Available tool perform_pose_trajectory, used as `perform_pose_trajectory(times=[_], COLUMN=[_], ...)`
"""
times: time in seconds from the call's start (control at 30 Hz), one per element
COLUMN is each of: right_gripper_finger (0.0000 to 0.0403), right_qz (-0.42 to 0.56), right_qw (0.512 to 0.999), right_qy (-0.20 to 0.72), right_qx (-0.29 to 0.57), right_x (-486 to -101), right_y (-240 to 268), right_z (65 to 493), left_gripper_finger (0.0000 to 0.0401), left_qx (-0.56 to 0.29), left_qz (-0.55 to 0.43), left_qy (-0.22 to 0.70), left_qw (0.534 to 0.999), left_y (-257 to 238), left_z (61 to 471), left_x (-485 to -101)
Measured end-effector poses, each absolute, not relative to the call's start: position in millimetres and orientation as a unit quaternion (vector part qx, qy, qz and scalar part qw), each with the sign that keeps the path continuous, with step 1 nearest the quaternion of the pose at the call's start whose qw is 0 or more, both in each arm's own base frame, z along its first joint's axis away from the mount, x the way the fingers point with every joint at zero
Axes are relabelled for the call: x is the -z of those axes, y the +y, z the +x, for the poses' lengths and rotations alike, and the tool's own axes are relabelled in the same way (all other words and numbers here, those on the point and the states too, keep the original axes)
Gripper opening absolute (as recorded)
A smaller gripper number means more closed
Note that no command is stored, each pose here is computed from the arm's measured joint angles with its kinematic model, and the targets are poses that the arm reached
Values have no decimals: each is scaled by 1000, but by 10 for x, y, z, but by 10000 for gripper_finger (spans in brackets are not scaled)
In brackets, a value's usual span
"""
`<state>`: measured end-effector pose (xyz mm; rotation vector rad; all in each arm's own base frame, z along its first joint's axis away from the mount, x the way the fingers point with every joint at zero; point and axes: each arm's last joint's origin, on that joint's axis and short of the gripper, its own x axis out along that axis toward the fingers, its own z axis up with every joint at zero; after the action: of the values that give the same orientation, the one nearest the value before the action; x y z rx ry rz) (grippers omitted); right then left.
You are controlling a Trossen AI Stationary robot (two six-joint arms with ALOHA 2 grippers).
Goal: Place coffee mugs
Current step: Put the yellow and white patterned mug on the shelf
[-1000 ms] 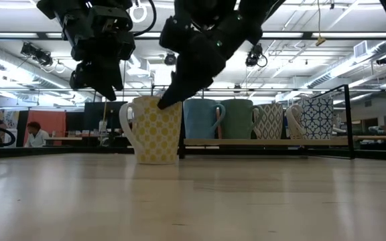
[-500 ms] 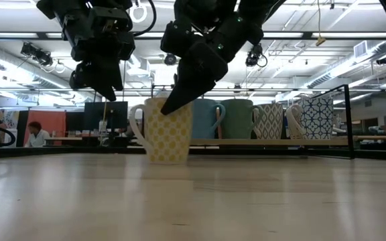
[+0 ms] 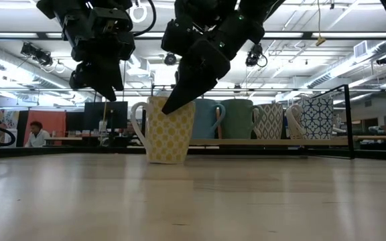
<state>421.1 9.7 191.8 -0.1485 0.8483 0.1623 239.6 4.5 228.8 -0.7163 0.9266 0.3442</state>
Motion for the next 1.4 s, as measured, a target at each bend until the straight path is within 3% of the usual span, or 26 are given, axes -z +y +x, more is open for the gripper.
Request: perform_pose_trajectory(times=[0.53, 1.4], right_gripper_finger=[39, 38], right_qz=[-68, -49], right_qw=[889, 844], right_qy=[445, 529], right_qx=[-80, -78], right_x=[-2110, -2835], right_y=[89, 80], right_z=[4021, 3234], left_gripper_finger=[160, 160], left_qx=[-165, -177], left_qz=[-335, -325], left_qy=[434, 418], left_qw=[820, 829], left_y=[47, 60], left_z=[2396, 2413], left_x=[-2288, -2300])
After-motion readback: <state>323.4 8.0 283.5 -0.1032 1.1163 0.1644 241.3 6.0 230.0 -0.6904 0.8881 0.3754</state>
